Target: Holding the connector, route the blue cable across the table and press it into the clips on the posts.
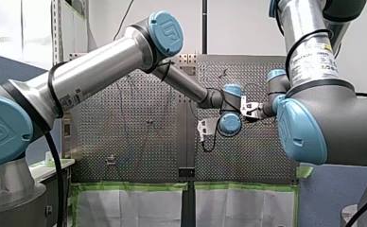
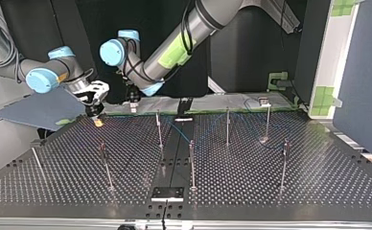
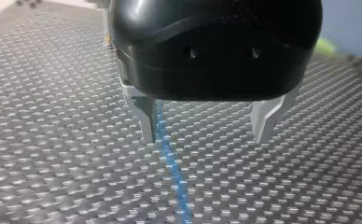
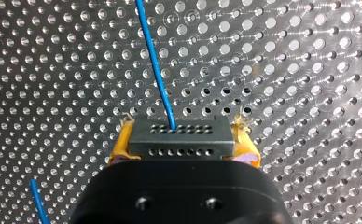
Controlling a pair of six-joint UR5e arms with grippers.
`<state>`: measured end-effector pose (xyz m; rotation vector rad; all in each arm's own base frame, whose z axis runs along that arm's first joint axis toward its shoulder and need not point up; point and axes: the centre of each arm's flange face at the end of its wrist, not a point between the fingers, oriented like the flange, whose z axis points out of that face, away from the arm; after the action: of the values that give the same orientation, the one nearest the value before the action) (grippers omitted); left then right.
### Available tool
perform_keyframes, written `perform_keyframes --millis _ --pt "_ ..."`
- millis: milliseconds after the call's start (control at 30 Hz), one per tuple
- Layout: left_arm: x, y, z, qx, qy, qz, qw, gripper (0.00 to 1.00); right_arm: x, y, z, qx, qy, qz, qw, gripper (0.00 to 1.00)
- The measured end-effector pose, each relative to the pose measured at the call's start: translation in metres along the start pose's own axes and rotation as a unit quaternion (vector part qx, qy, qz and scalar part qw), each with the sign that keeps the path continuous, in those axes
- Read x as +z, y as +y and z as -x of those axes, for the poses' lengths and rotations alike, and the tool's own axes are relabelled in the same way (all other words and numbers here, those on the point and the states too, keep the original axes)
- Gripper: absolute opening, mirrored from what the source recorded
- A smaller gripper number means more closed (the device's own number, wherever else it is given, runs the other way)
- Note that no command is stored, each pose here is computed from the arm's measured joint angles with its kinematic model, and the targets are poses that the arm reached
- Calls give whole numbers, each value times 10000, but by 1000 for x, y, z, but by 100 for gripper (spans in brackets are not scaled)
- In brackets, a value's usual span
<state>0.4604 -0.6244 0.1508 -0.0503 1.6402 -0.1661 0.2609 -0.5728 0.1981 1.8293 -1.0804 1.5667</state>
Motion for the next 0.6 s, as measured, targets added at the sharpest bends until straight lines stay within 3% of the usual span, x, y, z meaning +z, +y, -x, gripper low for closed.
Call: perform_keyframes --millis 233,600 --pt "18 -1 15 -247 -253 9 9994 100 0 0 0 0 1 -1 10000 0" --pt "40 12 6 -175 -121 -24 9998 100 0 1 0 -2 7 -9 10000 0"
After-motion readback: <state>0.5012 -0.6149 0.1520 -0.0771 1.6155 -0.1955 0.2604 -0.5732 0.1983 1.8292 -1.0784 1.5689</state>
